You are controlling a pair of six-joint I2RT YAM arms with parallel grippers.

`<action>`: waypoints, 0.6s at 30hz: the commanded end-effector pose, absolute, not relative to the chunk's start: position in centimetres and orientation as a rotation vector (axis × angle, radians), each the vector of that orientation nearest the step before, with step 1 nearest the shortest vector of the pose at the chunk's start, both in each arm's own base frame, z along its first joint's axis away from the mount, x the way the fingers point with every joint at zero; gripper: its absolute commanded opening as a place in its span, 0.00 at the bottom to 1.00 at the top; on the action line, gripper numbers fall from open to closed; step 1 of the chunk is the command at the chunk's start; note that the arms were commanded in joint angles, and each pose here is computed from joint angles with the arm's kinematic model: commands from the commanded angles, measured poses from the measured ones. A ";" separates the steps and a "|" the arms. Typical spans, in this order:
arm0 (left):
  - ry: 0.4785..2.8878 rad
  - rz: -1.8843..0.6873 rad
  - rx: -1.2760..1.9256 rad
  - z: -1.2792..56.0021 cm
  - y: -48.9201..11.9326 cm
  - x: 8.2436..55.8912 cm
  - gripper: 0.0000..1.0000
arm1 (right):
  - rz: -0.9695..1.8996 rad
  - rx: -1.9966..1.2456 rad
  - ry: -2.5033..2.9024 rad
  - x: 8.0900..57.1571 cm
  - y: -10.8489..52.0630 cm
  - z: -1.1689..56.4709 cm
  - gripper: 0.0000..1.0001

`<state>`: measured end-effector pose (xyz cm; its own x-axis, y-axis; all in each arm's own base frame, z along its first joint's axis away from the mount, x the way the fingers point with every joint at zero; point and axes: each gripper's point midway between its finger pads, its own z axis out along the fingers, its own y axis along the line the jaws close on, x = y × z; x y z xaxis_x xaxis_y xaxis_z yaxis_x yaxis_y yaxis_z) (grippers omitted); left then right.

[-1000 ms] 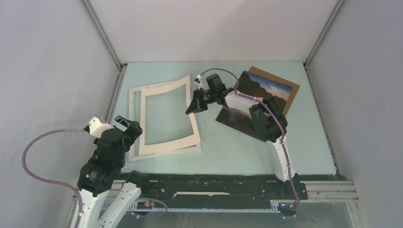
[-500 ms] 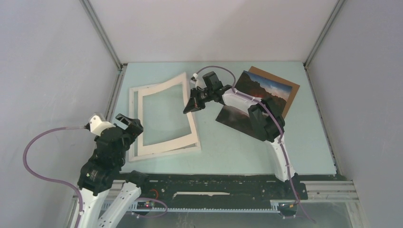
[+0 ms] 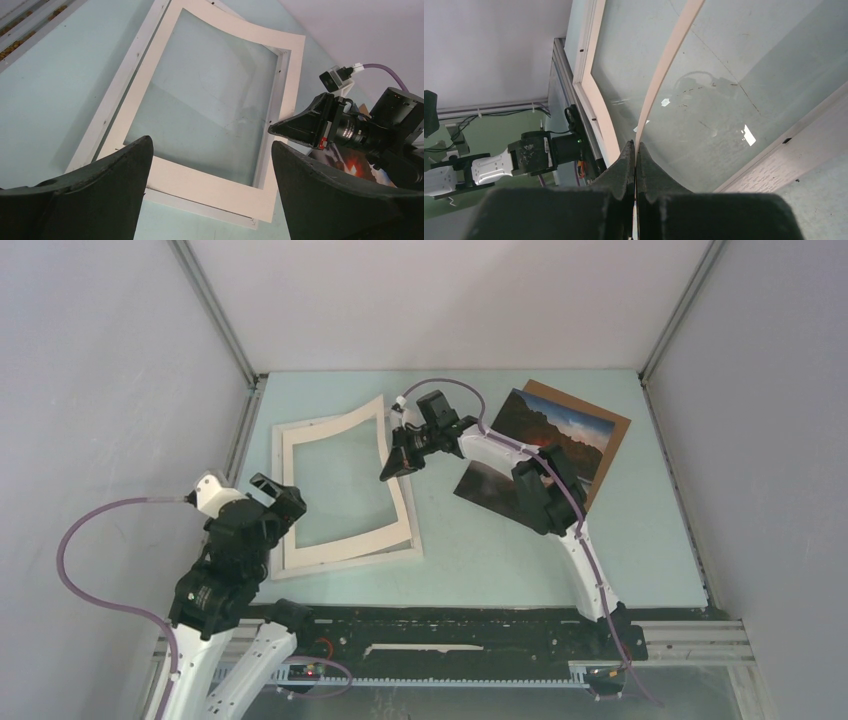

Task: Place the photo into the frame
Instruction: Place the photo frame item in the photo frame.

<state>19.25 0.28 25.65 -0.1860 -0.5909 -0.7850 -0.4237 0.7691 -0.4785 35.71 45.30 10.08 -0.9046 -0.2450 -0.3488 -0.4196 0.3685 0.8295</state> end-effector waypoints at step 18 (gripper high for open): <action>1.770 -0.211 -0.760 27.4 0.0 20.0 0.96 | 1.588 -0.624 2.429 35.2 47.2 10.9 0.00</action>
